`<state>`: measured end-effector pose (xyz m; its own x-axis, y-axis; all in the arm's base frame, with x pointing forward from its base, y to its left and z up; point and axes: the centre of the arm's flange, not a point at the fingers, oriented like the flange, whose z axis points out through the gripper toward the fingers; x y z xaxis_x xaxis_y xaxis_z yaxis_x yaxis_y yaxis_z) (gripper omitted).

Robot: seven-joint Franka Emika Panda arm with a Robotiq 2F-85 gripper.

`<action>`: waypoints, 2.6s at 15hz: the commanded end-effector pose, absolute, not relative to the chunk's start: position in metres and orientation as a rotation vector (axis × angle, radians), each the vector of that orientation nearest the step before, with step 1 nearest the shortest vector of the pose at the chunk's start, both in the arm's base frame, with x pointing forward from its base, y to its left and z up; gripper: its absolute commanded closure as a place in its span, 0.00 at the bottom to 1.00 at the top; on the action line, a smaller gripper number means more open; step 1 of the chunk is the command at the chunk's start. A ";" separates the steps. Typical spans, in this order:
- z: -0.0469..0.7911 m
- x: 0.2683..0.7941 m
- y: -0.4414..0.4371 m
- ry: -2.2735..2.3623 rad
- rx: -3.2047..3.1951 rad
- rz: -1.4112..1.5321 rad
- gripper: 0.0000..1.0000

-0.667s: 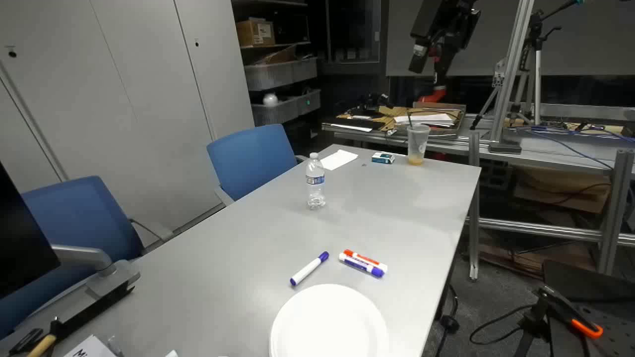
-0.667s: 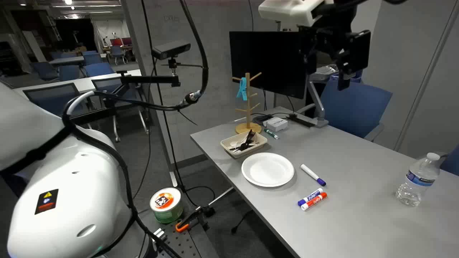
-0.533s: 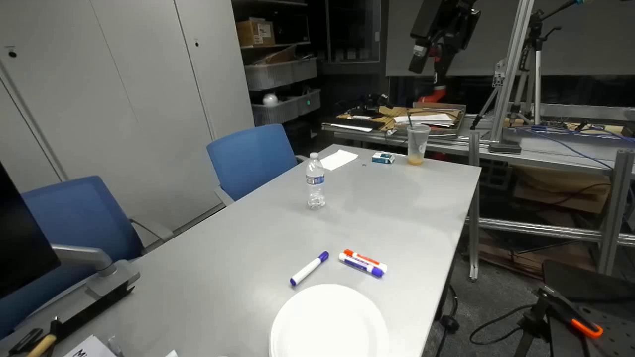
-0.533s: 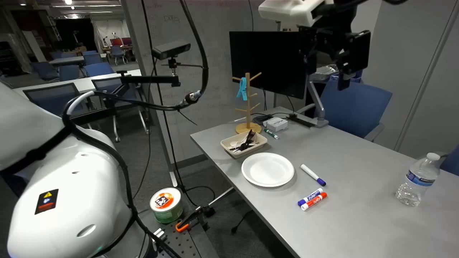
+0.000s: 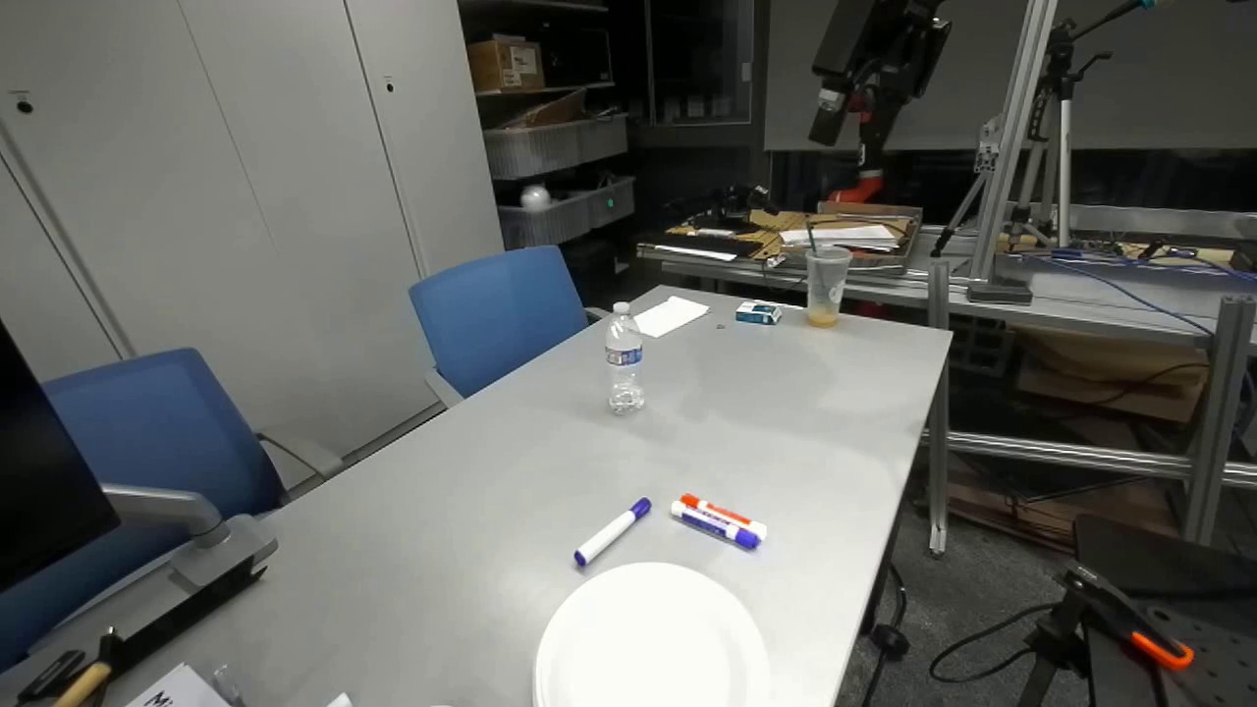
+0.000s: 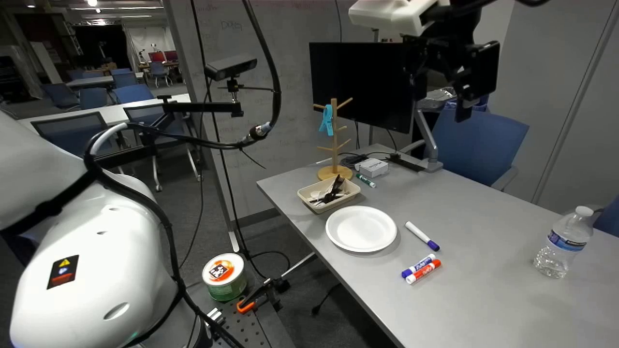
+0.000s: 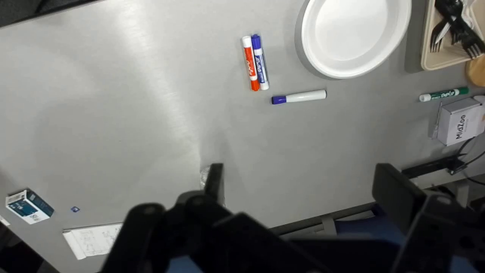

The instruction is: Put the markers on the plate

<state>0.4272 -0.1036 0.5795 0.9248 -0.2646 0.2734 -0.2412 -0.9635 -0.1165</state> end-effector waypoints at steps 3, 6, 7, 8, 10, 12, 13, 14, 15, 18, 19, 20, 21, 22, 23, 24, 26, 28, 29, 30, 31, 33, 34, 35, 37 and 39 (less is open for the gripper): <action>0.580 0.427 -0.104 0.395 -3.003 -0.444 0.00; 0.580 0.427 -0.104 0.395 -3.003 -0.444 0.00; 0.580 0.427 -0.104 0.395 -3.003 -0.443 0.00; 0.580 0.427 -0.104 0.390 -3.009 -0.447 0.00; 0.580 0.427 -0.104 0.379 -3.014 -0.430 0.00; 0.582 0.498 -0.059 0.355 -3.048 -0.430 0.00; 0.578 0.510 -0.044 0.332 -3.064 -0.423 0.00; 0.573 0.525 -0.028 0.309 -3.080 -0.403 0.00; 0.566 0.543 -0.008 0.283 -3.096 -0.367 0.00; 0.547 0.525 0.007 0.271 -3.094 -0.361 0.00; 0.540 0.539 0.020 0.272 -3.105 -0.345 0.00; 0.533 0.549 0.027 0.273 -3.111 -0.333 0.00; 0.530 0.556 0.030 0.273 -3.115 -0.326 0.00; 0.529 0.560 0.028 0.277 -3.115 -0.326 0.00; 0.530 0.561 0.026 0.283 -3.114 -0.329 0.00; 0.532 0.561 0.025 0.285 -3.113 -0.334 0.00; 0.534 0.562 0.026 0.285 -3.112 -0.339 0.00; 0.522 0.559 0.015 0.300 -3.109 -0.319 0.00; 0.516 0.557 0.009 0.310 -3.108 -0.309 0.00; 0.505 0.555 0.001 0.324 -3.106 -0.292 0.00; 0.493 0.555 -0.006 0.338 -3.109 -0.269 0.00; 0.466 0.554 -0.022 0.376 -3.118 -0.233 0.00; 0.449 0.554 -0.029 0.403 -3.113 -0.200 0.00; 0.435 0.555 -0.035 0.430 -3.113 -0.171 0.00; 0.404 0.558 -0.044 0.465 -3.113 -0.115 0.00; 0.379 0.562 -0.048 0.486 -3.116 -0.061 0.00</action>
<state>0.5528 -0.0423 0.4099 0.9554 -0.2888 0.0625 -0.2900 -0.9569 0.0120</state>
